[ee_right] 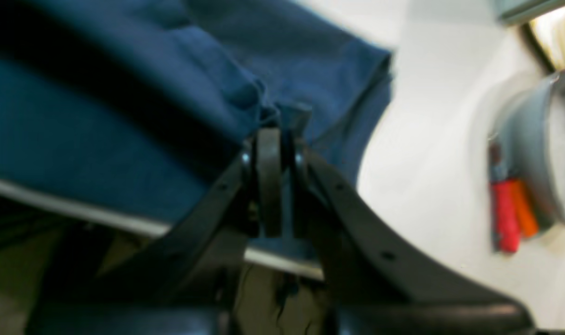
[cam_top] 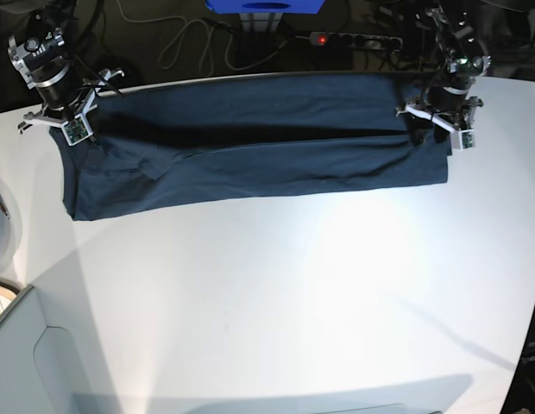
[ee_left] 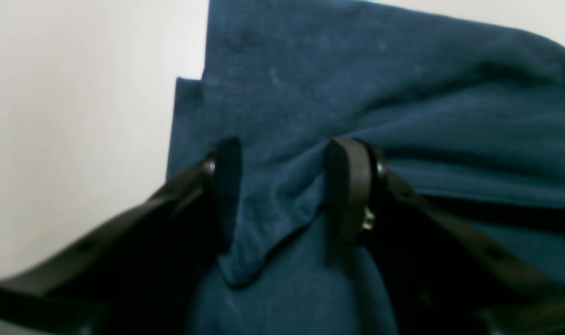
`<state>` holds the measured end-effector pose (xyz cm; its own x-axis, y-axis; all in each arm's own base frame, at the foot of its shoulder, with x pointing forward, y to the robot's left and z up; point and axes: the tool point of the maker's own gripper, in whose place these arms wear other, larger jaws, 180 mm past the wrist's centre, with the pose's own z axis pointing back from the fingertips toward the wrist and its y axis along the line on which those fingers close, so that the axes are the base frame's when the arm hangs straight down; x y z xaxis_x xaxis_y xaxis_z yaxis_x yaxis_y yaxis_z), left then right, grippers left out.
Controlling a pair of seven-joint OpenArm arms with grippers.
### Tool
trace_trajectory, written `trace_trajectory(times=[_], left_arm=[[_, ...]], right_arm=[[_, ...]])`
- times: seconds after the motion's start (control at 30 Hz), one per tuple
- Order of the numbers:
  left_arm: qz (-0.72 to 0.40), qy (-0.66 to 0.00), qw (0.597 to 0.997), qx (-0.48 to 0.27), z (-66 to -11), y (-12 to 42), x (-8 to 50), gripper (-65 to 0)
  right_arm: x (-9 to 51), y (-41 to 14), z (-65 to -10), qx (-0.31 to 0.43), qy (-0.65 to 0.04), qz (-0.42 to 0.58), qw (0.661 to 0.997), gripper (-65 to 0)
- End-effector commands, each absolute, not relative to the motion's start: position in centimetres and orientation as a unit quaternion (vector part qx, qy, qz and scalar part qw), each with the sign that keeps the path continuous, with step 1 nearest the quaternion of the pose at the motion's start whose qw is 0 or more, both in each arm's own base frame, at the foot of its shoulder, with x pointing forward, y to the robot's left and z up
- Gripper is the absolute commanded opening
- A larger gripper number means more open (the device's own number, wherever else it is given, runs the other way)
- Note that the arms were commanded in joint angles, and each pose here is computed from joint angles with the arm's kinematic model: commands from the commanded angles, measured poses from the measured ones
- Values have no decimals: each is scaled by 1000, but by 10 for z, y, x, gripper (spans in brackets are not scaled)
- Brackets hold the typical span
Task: Fold the T-shirt properly
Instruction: 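Open the left gripper and adjust the folded edge with both grippers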
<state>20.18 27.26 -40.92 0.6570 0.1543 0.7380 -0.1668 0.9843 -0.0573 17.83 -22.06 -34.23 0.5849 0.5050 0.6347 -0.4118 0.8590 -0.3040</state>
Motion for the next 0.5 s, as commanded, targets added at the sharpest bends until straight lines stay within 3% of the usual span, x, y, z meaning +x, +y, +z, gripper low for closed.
trace_trajectory(times=[0.0, 0.2, 0.27, 0.4, 0.47], left_arm=[[85, -416, 905, 14, -401, 276, 206, -359], [85, -414, 906, 15, -401, 277, 204, -359], [88, -417, 904, 21, -398, 282, 203, -359], [85, -436, 895, 38, -379, 290, 208, -357], [76, -452, 888, 44, -365, 289, 213, -357]], right_arm=[[181, -209, -337, -44, -390, 274, 878, -646], [174, -186, -348, -14, -377, 295, 878, -621], [172, -185, -349, -12, -375, 296, 879, -552], [172, -189, -348, -17, -373, 295, 880, -330], [174, -200, -342, -33, -374, 302, 876, -260]])
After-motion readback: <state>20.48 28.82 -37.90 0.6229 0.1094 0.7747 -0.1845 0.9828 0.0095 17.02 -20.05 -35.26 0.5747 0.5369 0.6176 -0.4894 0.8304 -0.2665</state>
